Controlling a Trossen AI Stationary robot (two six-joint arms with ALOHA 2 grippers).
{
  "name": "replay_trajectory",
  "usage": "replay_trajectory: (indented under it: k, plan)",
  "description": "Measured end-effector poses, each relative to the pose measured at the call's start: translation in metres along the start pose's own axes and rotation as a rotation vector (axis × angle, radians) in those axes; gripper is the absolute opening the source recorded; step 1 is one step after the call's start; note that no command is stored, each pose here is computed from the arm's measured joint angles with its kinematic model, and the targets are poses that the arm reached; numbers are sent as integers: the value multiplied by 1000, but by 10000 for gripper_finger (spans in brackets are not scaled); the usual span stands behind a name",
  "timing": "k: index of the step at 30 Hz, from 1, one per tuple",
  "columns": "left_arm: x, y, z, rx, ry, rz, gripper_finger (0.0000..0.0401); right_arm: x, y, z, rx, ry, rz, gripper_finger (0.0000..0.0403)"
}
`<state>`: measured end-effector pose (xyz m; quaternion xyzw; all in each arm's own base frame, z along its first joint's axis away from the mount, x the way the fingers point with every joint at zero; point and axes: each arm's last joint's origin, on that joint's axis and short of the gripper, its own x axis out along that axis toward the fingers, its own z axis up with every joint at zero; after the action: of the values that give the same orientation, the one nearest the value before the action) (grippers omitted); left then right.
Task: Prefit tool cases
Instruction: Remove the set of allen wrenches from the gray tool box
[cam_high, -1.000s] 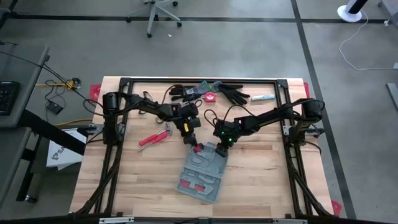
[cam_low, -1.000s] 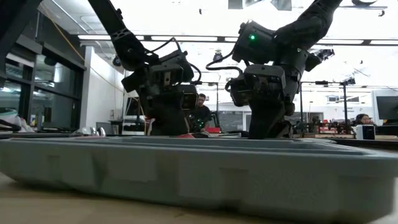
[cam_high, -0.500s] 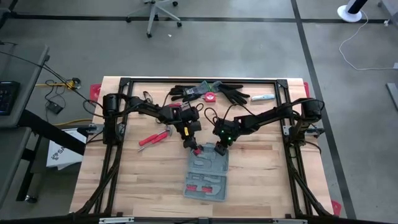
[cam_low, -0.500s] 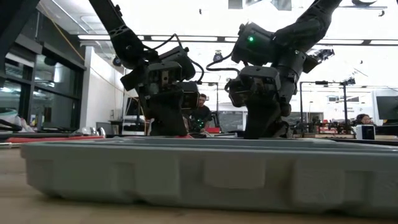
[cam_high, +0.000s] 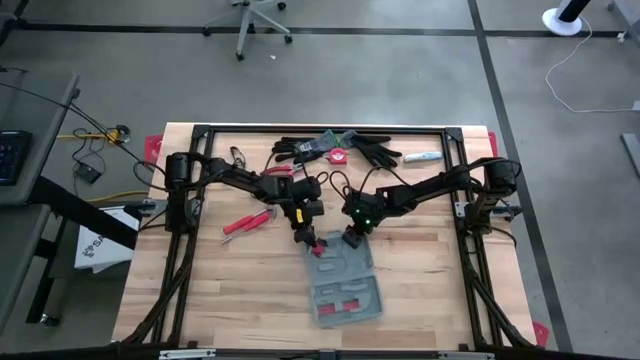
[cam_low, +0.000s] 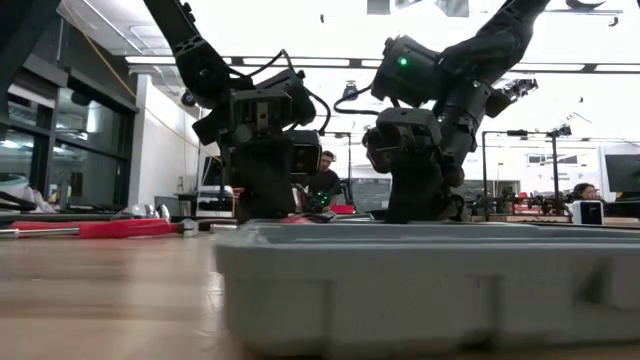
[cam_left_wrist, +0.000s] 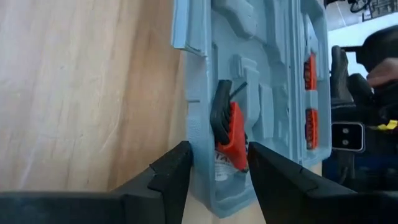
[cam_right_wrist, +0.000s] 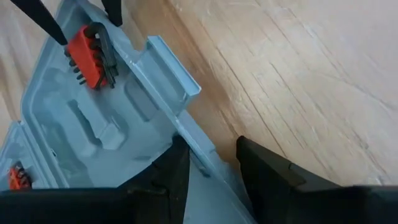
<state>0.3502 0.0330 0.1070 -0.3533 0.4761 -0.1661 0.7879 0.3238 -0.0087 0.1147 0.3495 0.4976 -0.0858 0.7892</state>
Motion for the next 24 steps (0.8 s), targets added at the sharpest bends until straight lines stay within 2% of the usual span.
replay_trajectory:
  k: [12,18,24]
  plan:
    - [-22,16,9,-72,-71,43,152,0,-5,2,135,-85,-116,133]
    - [-35,15,14,-66,-136,107,152,-1,-6,4,205,-127,-153,134]
    - [-54,6,20,-45,-192,104,152,-1,-8,5,212,-159,-189,133]
